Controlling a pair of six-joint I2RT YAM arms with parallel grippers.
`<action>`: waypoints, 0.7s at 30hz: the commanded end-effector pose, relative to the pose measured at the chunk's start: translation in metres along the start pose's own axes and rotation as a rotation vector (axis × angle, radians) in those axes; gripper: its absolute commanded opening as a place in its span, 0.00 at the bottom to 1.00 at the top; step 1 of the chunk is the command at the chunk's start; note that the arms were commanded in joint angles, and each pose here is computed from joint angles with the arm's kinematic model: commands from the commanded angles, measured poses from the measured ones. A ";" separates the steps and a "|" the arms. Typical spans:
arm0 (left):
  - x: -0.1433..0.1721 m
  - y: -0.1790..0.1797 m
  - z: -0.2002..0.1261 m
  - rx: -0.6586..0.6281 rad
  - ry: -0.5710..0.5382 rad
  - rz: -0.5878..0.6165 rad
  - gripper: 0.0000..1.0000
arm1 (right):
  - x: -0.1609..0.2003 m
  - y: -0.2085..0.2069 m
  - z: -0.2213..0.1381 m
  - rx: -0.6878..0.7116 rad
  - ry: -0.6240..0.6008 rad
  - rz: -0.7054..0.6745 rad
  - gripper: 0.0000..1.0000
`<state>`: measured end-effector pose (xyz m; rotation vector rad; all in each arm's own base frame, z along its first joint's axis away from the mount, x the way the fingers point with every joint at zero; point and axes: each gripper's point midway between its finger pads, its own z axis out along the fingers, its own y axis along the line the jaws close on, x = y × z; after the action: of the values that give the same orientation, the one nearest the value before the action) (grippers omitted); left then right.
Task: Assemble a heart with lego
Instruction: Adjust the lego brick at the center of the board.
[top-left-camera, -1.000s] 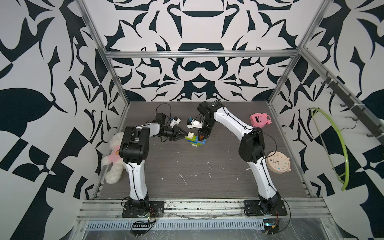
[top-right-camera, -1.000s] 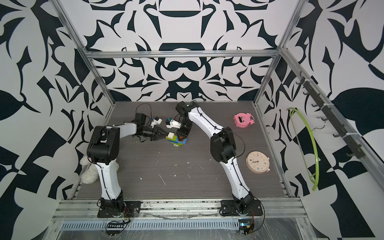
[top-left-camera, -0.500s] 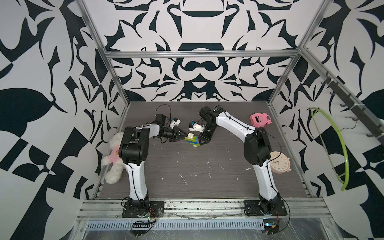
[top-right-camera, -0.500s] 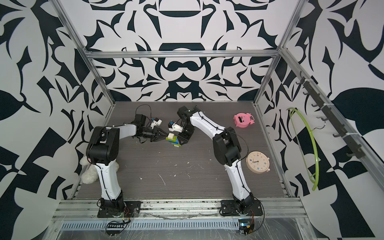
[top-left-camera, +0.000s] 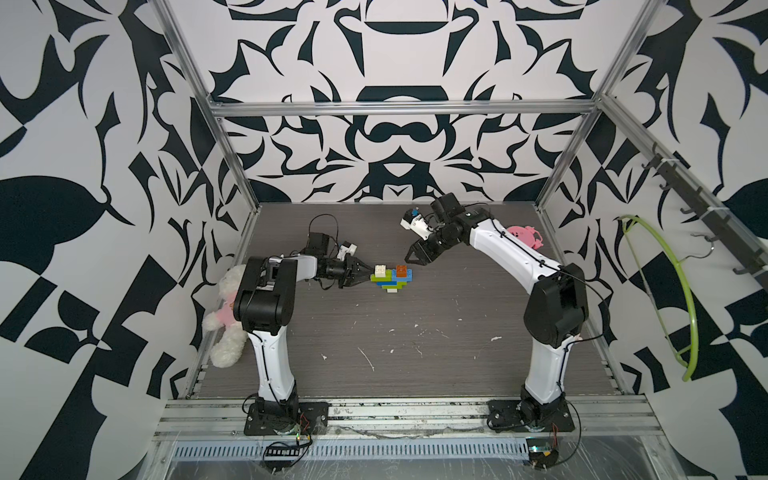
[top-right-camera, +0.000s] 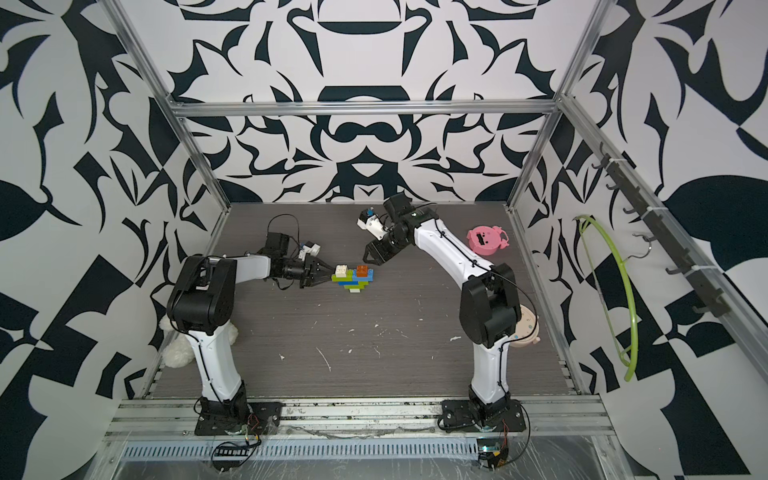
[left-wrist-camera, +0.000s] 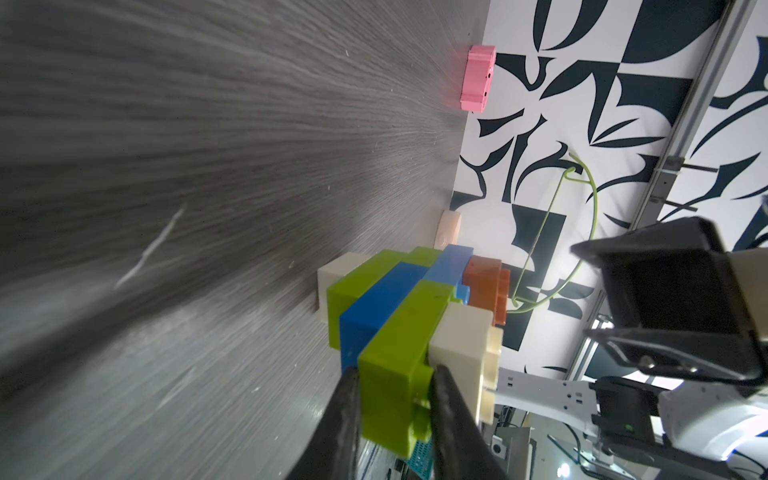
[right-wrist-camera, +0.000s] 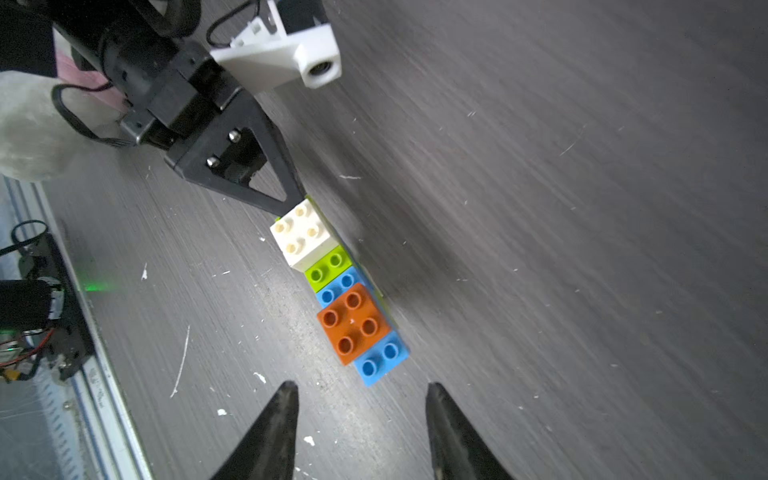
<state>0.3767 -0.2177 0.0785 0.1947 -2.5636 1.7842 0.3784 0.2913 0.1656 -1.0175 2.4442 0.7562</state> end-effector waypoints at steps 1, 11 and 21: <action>-0.008 0.026 0.001 -0.062 -0.038 -0.153 0.24 | -0.009 0.024 0.002 -0.123 -0.044 0.067 0.51; -0.027 0.035 -0.004 0.032 -0.104 -0.345 0.34 | -0.016 0.033 -0.003 -0.244 -0.106 0.196 0.50; -0.039 0.042 -0.006 0.029 -0.173 -0.394 0.40 | -0.016 0.029 -0.009 -0.237 -0.132 0.215 0.50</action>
<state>0.4104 -0.1979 0.0466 0.7425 -2.3848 1.7561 0.3689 0.3122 0.1582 -0.7596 2.5004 1.1461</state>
